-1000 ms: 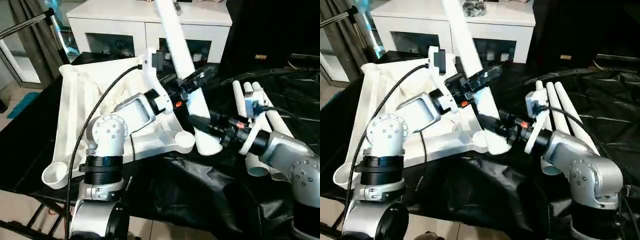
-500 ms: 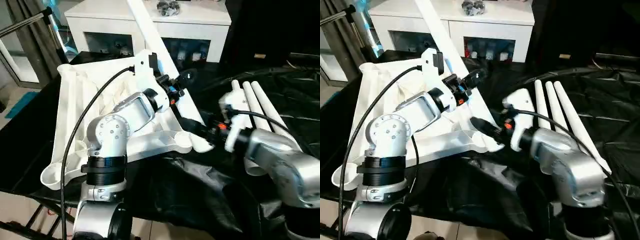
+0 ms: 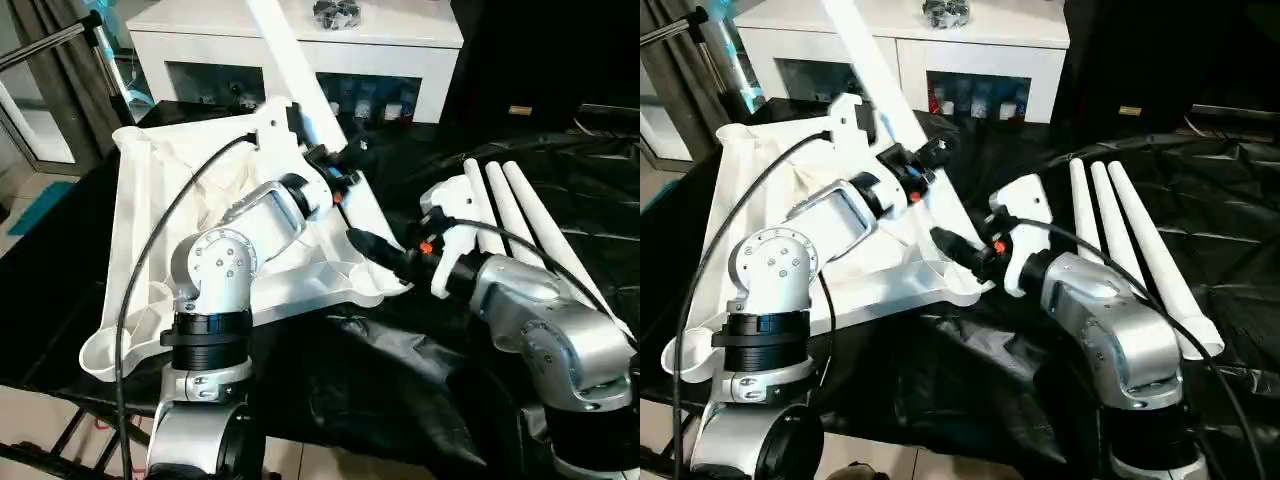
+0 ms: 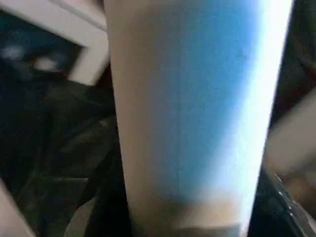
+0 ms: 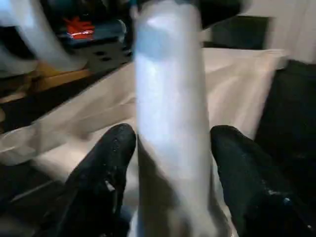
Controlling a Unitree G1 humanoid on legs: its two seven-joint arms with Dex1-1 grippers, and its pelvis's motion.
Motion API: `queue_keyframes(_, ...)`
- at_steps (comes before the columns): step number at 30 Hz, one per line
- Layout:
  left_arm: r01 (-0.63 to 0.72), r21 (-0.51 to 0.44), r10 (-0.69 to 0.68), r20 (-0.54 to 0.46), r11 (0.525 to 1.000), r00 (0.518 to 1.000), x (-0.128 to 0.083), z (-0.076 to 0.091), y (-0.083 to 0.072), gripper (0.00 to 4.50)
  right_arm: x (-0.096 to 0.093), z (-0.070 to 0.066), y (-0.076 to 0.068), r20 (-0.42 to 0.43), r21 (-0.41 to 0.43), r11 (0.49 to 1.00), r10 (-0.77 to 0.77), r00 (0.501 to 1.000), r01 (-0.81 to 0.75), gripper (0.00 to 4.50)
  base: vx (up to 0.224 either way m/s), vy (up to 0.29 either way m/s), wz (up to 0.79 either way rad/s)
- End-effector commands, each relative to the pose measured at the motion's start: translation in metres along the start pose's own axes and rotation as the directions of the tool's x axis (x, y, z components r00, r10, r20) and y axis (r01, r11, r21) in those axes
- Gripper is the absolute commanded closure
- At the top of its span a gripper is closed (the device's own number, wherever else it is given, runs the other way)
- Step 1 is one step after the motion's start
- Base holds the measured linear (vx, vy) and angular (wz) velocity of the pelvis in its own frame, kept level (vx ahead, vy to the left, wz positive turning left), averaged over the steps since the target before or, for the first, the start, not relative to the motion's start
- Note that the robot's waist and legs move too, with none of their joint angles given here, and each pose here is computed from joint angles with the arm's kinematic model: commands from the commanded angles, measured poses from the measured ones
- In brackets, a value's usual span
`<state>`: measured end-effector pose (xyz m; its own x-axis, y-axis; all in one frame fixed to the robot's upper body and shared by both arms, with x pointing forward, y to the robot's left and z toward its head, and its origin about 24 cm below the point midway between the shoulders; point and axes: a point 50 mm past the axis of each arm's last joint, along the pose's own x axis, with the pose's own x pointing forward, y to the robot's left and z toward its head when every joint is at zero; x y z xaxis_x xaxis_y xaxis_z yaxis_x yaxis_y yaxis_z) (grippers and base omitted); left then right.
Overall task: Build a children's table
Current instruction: Pick table leg
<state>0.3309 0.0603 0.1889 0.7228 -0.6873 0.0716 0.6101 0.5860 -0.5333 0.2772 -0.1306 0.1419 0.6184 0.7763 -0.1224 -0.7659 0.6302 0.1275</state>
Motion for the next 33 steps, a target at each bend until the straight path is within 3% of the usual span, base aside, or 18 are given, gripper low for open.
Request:
queue_keyframes(1,0.188,0.05,-0.185,-0.046,0.981,0.982,0.001,0.004,-0.02,2.65,-0.005,0.009,0.001,0.011,-0.002,0.997,0.082,0.997,-0.082,1.34,0.0,0.0,0.0)
queue_keyframes(4,0.395,0.089,-0.38,-0.154,0.914,0.912,-0.007,0.001,-0.033,2.65,-0.017,0.015,0.002,-0.001,0.03,0.973,0.231,0.973,-0.231,1.08,0.0,0.0,0.0)
queue_keyframes(7,0.509,0.079,-0.485,-0.208,0.857,0.849,-0.011,0.001,-0.041,2.65,-0.023,0.021,0.003,-0.007,0.052,0.942,0.331,0.944,-0.33,1.08,0.0,0.0,0.0)
queue_keyframes(9,0.585,0.064,-0.559,-0.225,0.809,0.798,-0.013,0.004,-0.048,2.65,-0.027,0.02,0.005,-0.063,0.042,0.914,0.405,0.912,-0.403,1.08,0.0,0.0,0.0)
queue_keyframes(14,0.665,0.05,-0.642,-0.215,0.745,0.736,-0.013,0.011,-0.056,2.65,-0.031,0.015,0.008,-0.136,0.059,0.878,0.479,0.868,-0.475,1.08,0.0,0.0,0.0)
queue_keyframes(18,0.693,0.035,-0.677,-0.182,0.72,0.713,-0.014,0.017,-0.058,2.66,-0.031,0.013,0.008,-0.15,0.071,0.872,0.49,0.859,-0.485,1.08,0.0,0.0,0.0)
queue_keyframes(19,0.704,0.029,-0.689,-0.18,0.709,0.702,-0.015,0.018,-0.059,2.66,-0.031,0.013,0.008,-0.15,0.075,0.87,0.493,0.857,-0.488,1.36,0.0,0.0,0.0)
queue_keyframes(24,0.726,0.02,-0.71,-0.192,0.687,0.678,-0.019,0.017,-0.059,2.66,-0.031,0.012,0.008,-0.145,0.094,0.86,0.511,0.847,-0.502,1.68,0.0,0.0,0.0)
queue_keyframes(32,0.72,0.015,-0.703,-0.207,0.694,0.681,-0.019,0.014,-0.057,2.66,-0.029,0.012,0.01,-0.125,0.097,0.859,0.512,0.85,-0.503,2.38,0.0,0.0,0.0)
queue_keyframes(33,0.706,0.03,-0.685,-0.215,0.708,0.696,-0.018,0.013,-0.056,2.31,-0.029,0.011,0.011,-0.119,0.097,0.86,0.51,0.852,-0.501,2.41,0.0,0.0,0.0)
